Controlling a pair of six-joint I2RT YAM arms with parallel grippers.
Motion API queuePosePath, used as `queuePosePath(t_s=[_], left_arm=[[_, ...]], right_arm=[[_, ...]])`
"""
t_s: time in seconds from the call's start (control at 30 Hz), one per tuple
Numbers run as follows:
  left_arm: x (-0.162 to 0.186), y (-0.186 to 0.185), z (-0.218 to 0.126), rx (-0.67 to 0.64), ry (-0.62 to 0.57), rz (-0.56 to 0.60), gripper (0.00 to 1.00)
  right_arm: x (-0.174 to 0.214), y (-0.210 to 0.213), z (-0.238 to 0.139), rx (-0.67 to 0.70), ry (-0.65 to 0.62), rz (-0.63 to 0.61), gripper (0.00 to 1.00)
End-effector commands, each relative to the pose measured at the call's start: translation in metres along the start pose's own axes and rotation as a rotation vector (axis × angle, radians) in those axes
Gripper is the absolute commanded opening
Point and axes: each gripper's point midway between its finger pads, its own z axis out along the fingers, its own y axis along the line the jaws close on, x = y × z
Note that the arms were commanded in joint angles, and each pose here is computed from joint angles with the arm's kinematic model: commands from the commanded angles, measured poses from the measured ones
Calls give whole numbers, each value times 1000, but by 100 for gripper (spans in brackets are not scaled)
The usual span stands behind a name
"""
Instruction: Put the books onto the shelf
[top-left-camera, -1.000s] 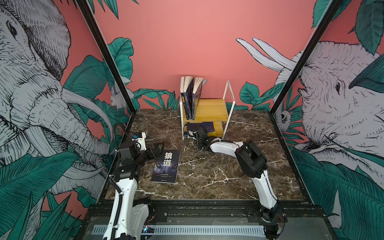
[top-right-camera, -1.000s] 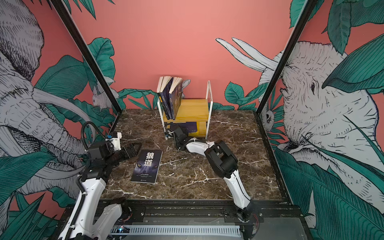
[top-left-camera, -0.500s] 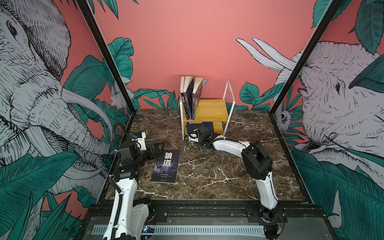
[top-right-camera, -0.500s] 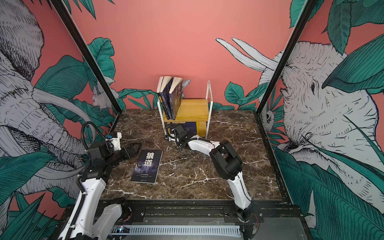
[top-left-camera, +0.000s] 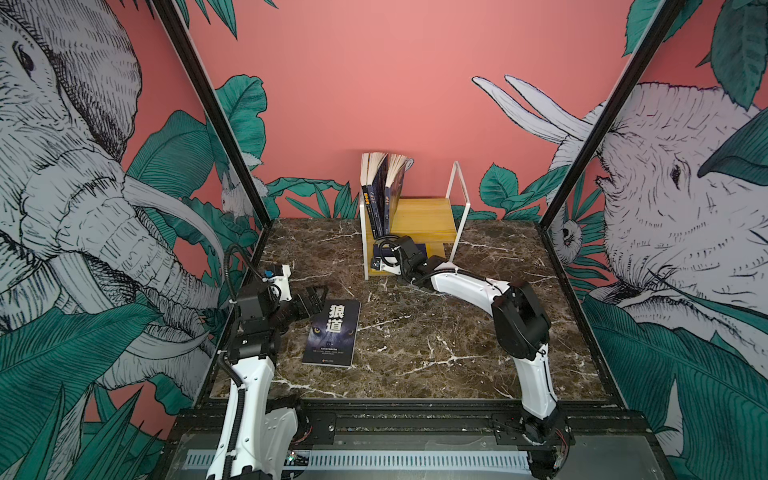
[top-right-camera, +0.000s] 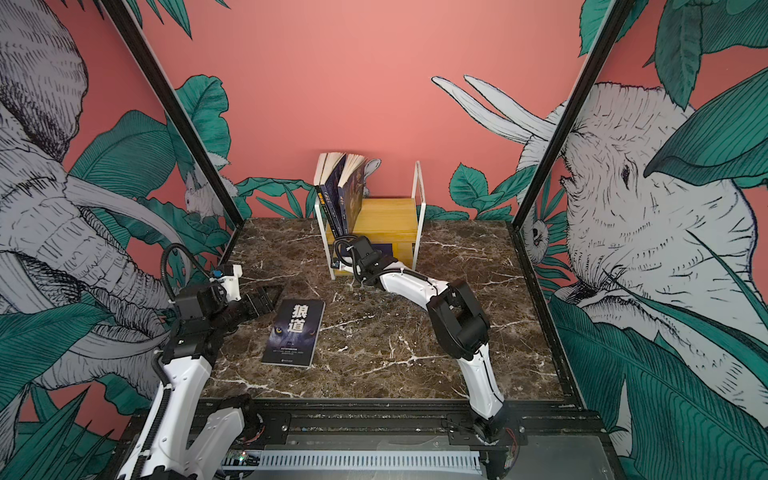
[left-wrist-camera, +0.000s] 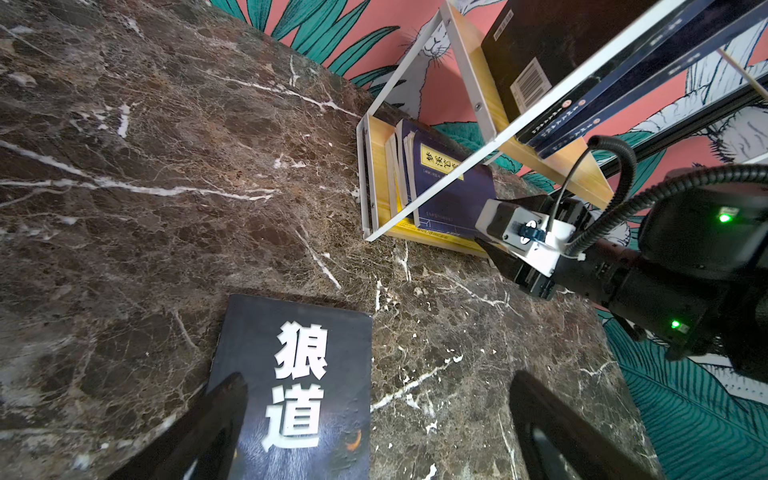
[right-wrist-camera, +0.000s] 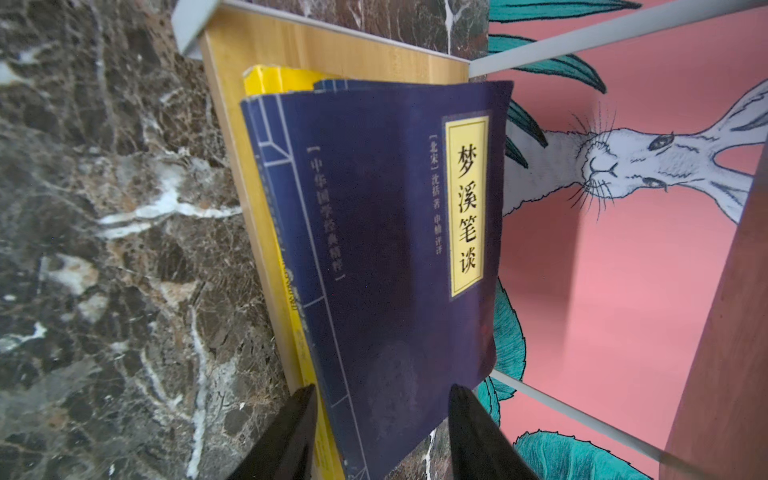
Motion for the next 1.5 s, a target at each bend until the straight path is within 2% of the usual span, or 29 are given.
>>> queuePosePath(t_s=[0.0, 0.37, 0.67, 1.3, 1.47], left_arm=[[-10, -4, -6, 0, -32, 28, 99], [-9, -2, -6, -7, -33, 31, 99], [-9, 0, -6, -15, -34, 39, 99], [-8, 0, -6, -13, -28, 37, 99], [-9, -2, -6, -7, -28, 31, 99]], right_arm=[[-1, 1, 9, -8, 3, 35, 49], [0, 8, 14, -56, -15, 44, 51], [-1, 5, 20, -49, -6, 68, 43], [-8, 17, 23, -133, -44, 77, 56], [-7, 15, 26, -125, -39, 80, 52]])
